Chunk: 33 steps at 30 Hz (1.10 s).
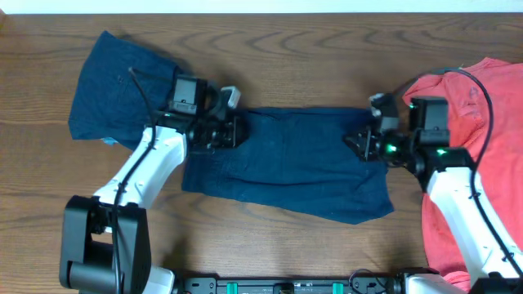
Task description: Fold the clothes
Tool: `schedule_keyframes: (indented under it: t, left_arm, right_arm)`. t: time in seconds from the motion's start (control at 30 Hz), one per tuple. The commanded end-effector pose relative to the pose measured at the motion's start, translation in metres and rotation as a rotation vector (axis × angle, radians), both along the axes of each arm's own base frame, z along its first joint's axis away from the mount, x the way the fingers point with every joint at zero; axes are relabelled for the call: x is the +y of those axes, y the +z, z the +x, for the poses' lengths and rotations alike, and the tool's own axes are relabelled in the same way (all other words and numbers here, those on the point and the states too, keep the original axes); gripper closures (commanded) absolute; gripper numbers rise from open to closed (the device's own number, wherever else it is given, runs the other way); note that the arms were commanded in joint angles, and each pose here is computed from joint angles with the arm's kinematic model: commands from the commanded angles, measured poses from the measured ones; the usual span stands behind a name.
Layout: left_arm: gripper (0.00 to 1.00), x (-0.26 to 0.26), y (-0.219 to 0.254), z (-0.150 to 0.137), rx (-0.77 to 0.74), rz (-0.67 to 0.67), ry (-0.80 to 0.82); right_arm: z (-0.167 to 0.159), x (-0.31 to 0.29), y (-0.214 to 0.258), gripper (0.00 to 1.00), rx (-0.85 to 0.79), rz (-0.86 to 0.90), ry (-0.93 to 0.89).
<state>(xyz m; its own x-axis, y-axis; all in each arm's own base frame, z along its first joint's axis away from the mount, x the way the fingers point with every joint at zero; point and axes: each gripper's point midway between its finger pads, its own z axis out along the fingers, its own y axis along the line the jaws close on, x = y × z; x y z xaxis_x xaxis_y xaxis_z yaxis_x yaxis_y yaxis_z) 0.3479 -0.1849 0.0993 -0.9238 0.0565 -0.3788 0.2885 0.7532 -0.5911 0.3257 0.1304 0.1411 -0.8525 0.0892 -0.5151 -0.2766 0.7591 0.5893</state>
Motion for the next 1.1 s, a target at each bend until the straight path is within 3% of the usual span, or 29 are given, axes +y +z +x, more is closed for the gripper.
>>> schedule_keyframes:
  t: [0.0, 0.17, 0.37, 0.6, 0.8, 1.07]
  left_arm:
    - [0.93, -0.020, -0.009, -0.001, 0.001, -0.012, -0.046]
    - [0.93, -0.017, -0.052, 0.007, 0.004, 0.147, -0.015]
    - [0.93, -0.022, -0.075, 0.027, -0.036, 0.139, -0.006]
    - [0.93, 0.020, -0.084, 0.044, -0.019, 0.221, 0.124]
    - [0.92, 0.071, -0.089, 0.046, 0.068, 0.214, 0.233]
    - [0.86, 0.083, -0.052, 0.048, 0.049, 0.076, 0.253]
  right_arm:
    - [0.006, 0.018, -0.015, 0.94, 0.047, -0.020, -0.028]
    - [0.021, 0.047, -0.055, 0.95, 0.098, -0.048, -0.035]
    - [0.043, 0.073, -0.103, 0.99, 0.139, -0.017, -0.080]
    - [0.060, -0.030, -0.163, 0.99, 0.228, -0.322, -0.488]
    - [0.053, -0.115, -0.167, 0.99, 0.291, -0.430, -0.602]
    - [0.044, -0.150, -0.111, 0.86, 0.204, -0.345, -0.490]
